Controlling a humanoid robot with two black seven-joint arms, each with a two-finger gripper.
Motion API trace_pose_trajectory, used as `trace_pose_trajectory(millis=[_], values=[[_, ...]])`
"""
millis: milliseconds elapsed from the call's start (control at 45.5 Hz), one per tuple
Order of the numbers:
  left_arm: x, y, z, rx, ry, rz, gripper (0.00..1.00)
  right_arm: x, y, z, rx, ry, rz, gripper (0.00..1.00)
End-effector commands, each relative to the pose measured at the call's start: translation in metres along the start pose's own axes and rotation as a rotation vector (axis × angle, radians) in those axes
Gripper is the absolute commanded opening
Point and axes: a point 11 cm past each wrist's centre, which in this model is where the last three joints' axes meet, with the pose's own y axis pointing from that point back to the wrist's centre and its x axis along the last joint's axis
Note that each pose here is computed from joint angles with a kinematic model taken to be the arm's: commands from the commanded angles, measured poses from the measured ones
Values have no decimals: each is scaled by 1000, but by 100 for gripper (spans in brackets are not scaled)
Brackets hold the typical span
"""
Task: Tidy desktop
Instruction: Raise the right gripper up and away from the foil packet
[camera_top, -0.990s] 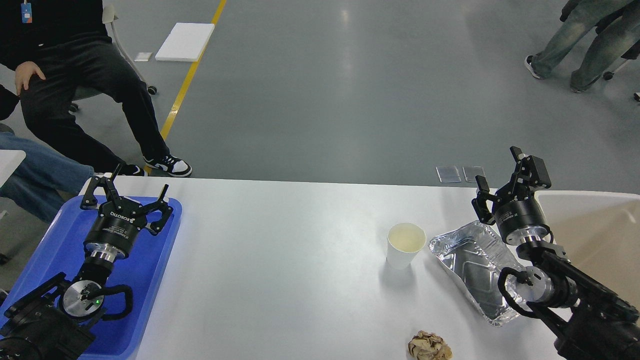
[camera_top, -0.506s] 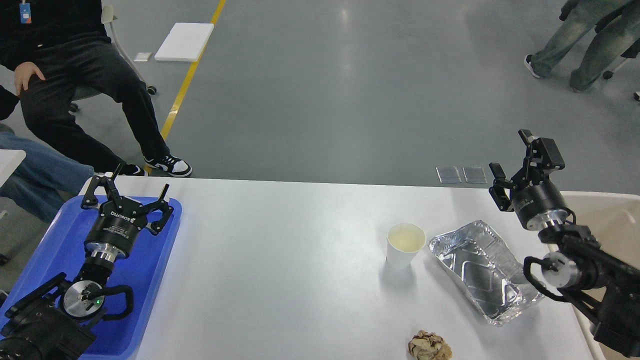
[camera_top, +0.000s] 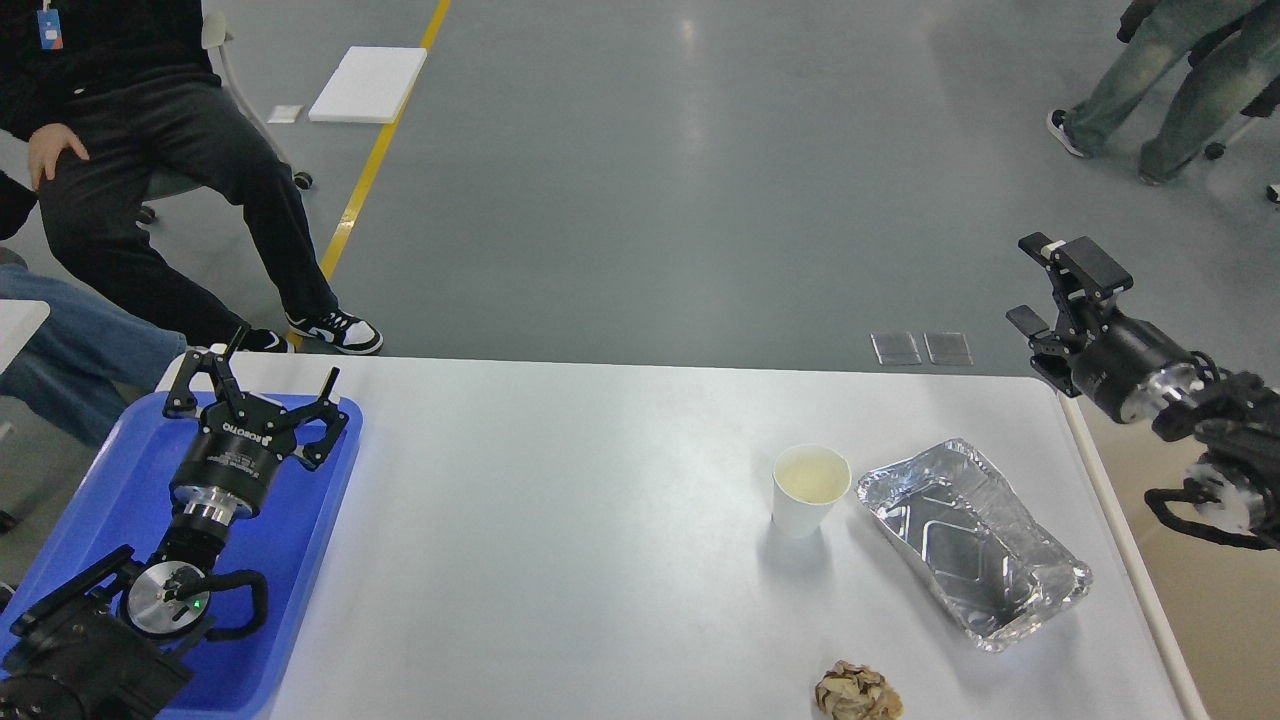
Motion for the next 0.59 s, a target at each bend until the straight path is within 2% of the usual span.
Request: trace_pose_trajectory(millis=[0,220,572], values=[[0,0,0,0,0,0,99,25,14,-31,-73,149,-176,100],[0,0,0,0,0,0,99,34,20,-68,-183,223,-426,100],[0,0,0,0,-1,1,99,-28,14,-129,-438,557,-894,100]])
